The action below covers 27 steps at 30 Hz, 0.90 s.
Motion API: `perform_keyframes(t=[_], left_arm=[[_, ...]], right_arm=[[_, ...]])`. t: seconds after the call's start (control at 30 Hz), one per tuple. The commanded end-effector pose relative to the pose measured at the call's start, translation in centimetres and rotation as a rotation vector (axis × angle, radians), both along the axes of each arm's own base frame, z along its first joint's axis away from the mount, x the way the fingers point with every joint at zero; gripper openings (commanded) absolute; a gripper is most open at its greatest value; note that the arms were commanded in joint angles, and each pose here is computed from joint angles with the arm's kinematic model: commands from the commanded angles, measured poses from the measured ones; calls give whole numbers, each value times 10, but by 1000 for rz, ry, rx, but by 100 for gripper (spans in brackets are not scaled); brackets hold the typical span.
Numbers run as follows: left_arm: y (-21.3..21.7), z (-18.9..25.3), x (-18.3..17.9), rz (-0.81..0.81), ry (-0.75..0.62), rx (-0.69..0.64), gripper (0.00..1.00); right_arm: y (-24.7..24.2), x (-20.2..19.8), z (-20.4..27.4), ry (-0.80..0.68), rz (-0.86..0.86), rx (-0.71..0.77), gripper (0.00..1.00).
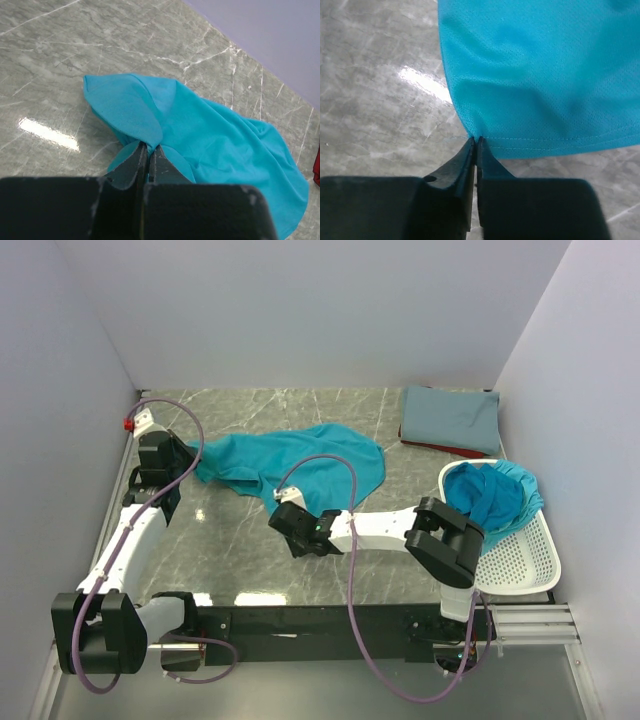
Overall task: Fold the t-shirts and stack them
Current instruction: Flatten the tshirt out
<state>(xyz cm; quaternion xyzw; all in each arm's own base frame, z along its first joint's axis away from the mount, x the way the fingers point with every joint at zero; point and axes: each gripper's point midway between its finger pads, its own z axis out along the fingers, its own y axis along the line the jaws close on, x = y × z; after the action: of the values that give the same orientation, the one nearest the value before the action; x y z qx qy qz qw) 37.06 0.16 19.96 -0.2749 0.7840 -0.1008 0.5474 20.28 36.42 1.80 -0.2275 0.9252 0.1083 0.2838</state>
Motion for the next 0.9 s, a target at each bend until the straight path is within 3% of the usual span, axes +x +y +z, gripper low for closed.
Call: perform_keyframes(t=[0.0, 0.27, 0.5, 0.6, 0.7, 0.87], left_arm=[[2, 10, 5, 9, -40, 9, 0], [26, 8, 1, 139, -20, 52, 0], [-4, 19, 31, 0, -110, 14, 0], [-10, 33, 47, -15, -132, 4, 0], [-10, 77, 56, -15, -197, 12, 0], [-13, 173, 45, -15, -379, 60, 0]], right_arm=[[-23, 1, 6, -10, -38, -59, 3], [-71, 31, 33, -71, -174, -26, 0], [-121, 107, 94, -197, -338, 126, 0], [-136, 144, 143, -291, -395, 180, 0], [-157, 171, 197, -391, -445, 240, 0], [-185, 179, 292, -566, -464, 318, 0]])
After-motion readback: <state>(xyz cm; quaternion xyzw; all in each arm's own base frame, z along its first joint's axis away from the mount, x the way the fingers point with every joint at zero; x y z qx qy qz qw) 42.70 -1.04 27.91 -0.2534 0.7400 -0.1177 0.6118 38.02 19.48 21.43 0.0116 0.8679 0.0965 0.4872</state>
